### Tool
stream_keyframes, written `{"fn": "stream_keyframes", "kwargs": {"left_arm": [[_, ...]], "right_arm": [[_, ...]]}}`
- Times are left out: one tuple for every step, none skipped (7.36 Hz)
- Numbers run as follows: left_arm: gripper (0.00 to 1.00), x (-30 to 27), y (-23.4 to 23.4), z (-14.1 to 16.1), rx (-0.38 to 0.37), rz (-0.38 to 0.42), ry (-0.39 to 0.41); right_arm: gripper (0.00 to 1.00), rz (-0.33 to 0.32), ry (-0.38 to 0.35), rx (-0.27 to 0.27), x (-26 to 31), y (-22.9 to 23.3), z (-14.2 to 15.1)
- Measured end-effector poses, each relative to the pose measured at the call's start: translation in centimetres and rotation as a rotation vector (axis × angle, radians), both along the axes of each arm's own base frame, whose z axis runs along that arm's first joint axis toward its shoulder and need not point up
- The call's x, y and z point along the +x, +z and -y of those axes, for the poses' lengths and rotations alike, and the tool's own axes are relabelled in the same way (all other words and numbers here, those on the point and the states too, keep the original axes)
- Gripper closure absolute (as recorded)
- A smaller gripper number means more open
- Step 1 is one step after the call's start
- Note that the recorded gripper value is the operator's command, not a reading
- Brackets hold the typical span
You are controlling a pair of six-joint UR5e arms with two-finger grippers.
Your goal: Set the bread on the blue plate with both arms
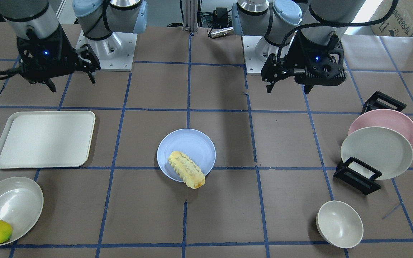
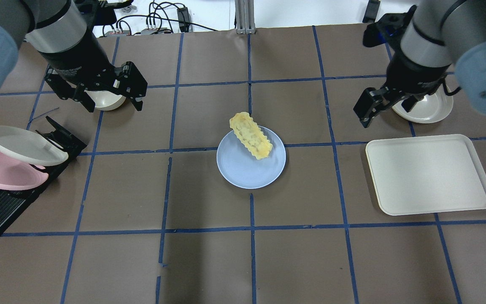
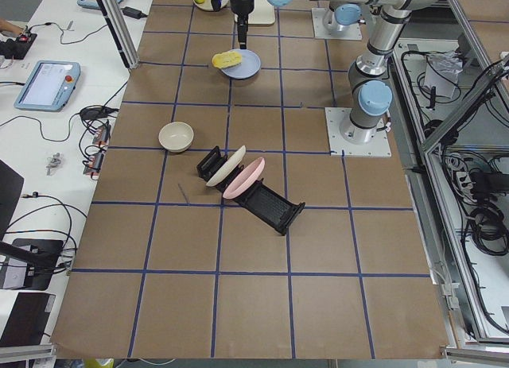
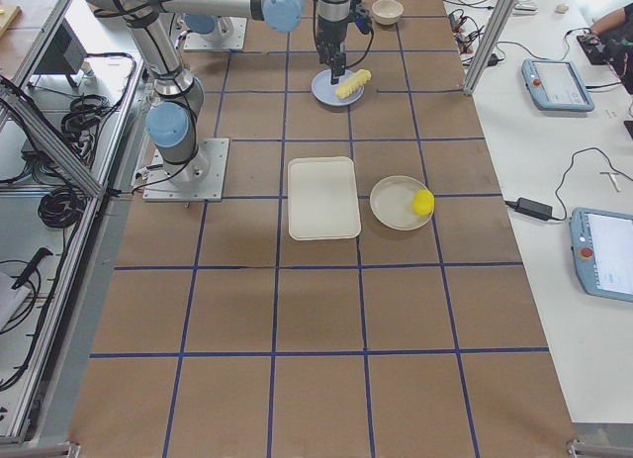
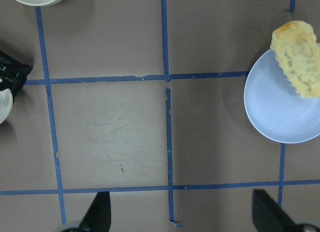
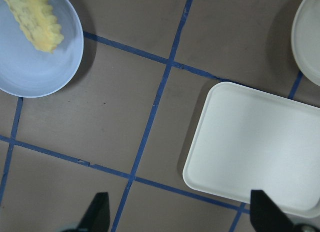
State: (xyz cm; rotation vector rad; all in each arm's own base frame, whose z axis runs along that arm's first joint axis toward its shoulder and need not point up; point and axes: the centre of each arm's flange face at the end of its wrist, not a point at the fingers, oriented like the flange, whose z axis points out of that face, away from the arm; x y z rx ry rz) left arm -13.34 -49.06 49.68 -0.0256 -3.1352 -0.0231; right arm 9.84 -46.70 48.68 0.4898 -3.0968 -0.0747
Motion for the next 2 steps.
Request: {"fn": "stream_keyframes", "kwargs": {"left_arm": [[0.00,0.00,0.07,0.12,-0.011,-0.001,0.001],[0.00,0.00,0.05,0.19,-0.015,-0.002,0.002]], "right_arm": [[0.01,0.004,-0.011,0.025,-0.31,0.92,-0.04],[0.01,0.007,-0.016,0.040,-0.47,0.90,-0.03]]}}
